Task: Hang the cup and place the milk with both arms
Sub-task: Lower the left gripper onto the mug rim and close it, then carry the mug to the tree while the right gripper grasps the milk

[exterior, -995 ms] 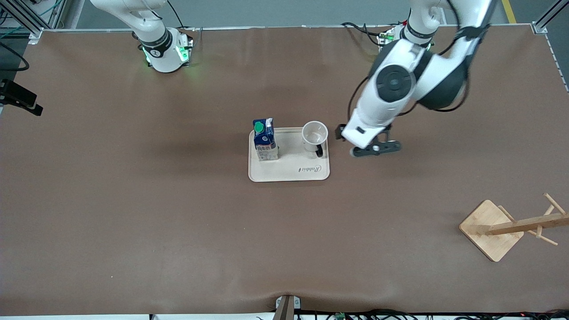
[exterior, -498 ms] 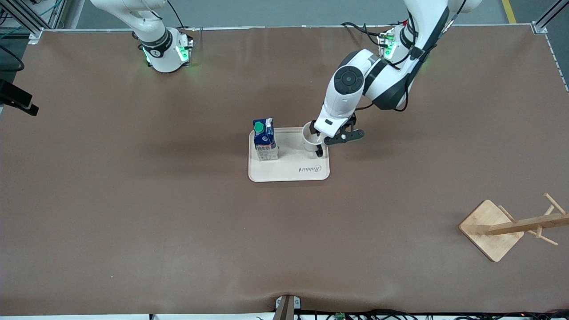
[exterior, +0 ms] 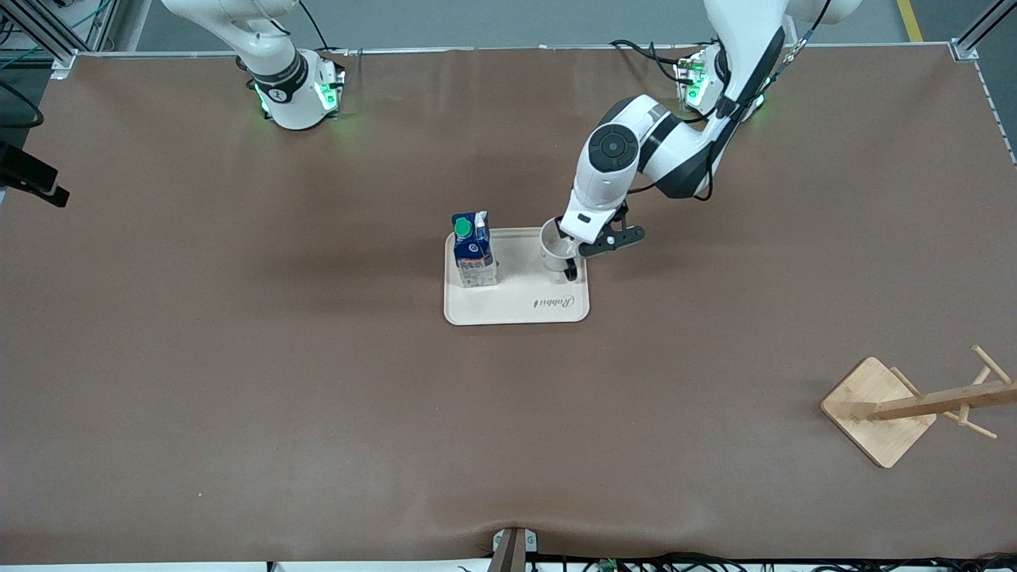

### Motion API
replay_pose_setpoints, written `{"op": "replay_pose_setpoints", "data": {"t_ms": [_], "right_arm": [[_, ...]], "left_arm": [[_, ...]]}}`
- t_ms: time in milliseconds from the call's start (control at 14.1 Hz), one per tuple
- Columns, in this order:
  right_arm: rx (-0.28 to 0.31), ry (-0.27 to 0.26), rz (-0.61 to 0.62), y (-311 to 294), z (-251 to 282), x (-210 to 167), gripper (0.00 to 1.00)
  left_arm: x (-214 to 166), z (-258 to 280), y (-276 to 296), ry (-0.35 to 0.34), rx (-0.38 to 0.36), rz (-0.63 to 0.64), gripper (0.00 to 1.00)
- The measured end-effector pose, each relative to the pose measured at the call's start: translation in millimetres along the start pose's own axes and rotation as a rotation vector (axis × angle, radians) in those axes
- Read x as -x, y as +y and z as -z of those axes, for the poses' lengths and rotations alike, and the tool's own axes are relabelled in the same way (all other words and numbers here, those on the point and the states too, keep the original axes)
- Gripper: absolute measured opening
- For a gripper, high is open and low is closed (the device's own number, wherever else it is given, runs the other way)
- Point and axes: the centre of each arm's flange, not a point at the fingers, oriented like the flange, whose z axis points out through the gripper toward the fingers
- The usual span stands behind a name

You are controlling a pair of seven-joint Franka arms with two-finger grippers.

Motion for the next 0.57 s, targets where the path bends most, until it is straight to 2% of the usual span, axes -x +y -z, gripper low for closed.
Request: {"op": "replay_pose_setpoints", "data": {"t_ms": [142, 213, 284, 427, 569], "right_arm": [[0.000, 0.000, 0.000, 0, 0, 0, 1.00], [0.000, 0.000, 0.000, 0, 0, 0, 1.00], [0.000, 0.000, 0.000, 0, 0, 0, 1.00], [0.000, 0.000, 0.000, 0, 0, 0, 1.00], [0.001, -0.005, 0.002, -1, -3, -2, 1.00]], "left_arm": [[-3, -17, 3, 0.004, -0.004, 0.014, 0.34], [-6, -22, 7, 0.009, -0.003, 0.039, 0.29], [-9, -24, 12, 0.012, 0.002, 0.059, 0.29], [-13, -20, 23, 0.024, 0.017, 0.066, 0.06], [-16, -15, 26, 0.032, 0.023, 0.064, 0.04]]}}
